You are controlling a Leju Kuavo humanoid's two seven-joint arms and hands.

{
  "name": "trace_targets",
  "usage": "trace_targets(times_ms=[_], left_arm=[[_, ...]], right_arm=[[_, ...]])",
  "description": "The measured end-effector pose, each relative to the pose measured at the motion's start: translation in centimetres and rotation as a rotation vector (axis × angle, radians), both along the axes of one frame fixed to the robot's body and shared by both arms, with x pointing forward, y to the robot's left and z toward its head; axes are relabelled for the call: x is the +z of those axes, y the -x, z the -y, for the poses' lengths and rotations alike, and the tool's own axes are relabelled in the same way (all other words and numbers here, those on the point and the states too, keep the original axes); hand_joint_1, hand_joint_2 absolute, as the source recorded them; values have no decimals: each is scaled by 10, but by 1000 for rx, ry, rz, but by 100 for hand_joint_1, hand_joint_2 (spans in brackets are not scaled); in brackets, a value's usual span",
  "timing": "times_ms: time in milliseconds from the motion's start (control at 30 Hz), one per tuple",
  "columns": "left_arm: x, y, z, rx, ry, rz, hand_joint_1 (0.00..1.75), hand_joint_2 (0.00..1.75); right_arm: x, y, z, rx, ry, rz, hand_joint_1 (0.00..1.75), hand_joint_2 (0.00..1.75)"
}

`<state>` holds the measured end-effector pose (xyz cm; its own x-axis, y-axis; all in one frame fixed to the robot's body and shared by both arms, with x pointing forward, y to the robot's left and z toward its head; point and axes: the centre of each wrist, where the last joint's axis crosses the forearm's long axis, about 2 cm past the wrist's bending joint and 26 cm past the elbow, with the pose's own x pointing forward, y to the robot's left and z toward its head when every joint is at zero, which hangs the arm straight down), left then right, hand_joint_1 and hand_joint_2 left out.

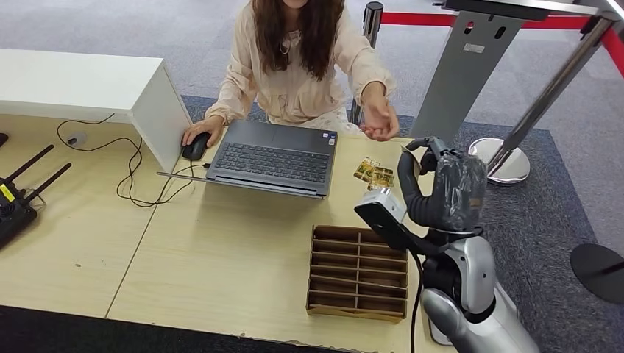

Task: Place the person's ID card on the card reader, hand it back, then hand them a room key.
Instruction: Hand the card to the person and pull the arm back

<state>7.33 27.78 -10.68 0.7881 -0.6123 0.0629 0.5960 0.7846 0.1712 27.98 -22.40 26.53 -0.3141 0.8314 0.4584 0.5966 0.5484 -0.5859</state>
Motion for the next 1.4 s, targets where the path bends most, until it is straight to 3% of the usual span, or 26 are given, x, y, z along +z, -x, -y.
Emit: trace_targets(times_ms=[500,667,733,767,867,900,1133,1400], left_arm=[[0,0,1,-12,18,12,0,0],[0,1,2,-13,21,12,0,0],[0,1,3,-13,21,12,0,0],[0,1,3,-13,21,12,0,0],[0,1,3,-13,21,12,0,0],[0,1,3,-13,21,12,0,0],[0,2,3,-3,18,3,0,0],[-1,4,2,22,0,-30,0,0]], right_arm=[[-8,-33,-48,110,44,-15,175,175],[-14,-36,-59,125,53,-31,168,175],[-16,-37,-62,128,55,-39,153,175],[-17,-37,-63,129,57,-42,130,175],[-21,-38,-66,133,60,-52,21,175],[-22,-37,-67,134,59,-53,2,175],[-34,-29,-70,156,52,-60,0,175],[-43,4,-59,140,115,-85,0,175]])
